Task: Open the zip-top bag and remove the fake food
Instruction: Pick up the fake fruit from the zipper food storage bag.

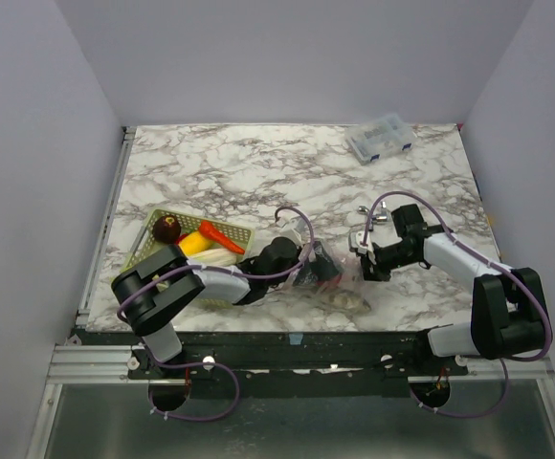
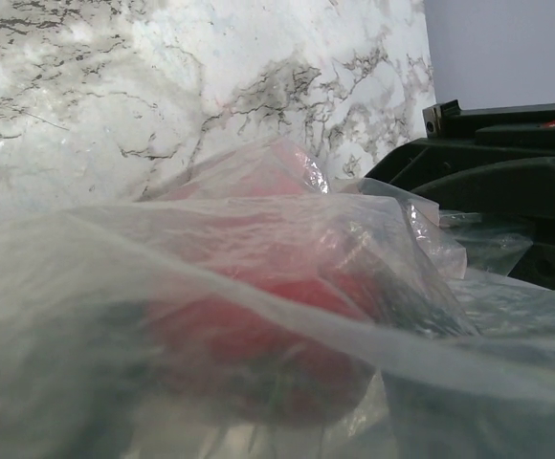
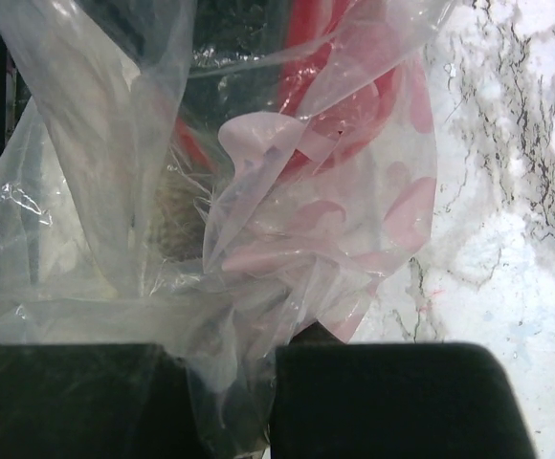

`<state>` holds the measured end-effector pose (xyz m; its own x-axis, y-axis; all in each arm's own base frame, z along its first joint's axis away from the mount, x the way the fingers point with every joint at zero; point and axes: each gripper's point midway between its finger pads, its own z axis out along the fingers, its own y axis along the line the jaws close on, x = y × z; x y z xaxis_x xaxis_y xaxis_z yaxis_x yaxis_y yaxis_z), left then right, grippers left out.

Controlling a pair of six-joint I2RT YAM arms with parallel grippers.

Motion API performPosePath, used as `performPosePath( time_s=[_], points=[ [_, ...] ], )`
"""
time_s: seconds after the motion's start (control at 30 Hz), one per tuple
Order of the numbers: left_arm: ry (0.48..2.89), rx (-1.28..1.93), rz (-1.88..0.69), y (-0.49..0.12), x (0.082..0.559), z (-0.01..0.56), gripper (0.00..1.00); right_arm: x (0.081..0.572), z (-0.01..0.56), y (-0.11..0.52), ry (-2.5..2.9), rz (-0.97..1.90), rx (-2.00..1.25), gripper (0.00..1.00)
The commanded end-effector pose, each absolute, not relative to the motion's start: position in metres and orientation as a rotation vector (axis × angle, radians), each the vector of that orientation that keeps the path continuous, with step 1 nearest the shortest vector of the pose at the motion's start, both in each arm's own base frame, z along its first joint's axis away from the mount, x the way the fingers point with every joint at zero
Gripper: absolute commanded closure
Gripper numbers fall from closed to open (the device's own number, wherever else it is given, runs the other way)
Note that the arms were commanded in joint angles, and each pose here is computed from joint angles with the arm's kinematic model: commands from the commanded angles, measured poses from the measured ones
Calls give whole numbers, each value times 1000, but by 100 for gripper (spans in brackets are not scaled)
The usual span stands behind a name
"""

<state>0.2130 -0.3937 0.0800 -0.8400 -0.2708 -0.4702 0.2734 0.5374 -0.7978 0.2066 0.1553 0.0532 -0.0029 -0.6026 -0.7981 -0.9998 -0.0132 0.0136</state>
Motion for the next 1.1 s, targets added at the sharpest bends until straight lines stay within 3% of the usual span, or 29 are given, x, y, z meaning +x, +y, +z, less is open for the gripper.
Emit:
performPosePath(
  time_s=[0.0,0.67,1.07],
  points=[
    [2202,68,-1252,-386,208,89,85,205,60,155,1645,868,-1699,91],
    [2195,201,-1151,-351,190,103,95,206,66,144,1635,857,-1671,91],
    [2185,202,-1168,-339,181,106,96,210,72,140,1633,853,-1624,91]
  ],
)
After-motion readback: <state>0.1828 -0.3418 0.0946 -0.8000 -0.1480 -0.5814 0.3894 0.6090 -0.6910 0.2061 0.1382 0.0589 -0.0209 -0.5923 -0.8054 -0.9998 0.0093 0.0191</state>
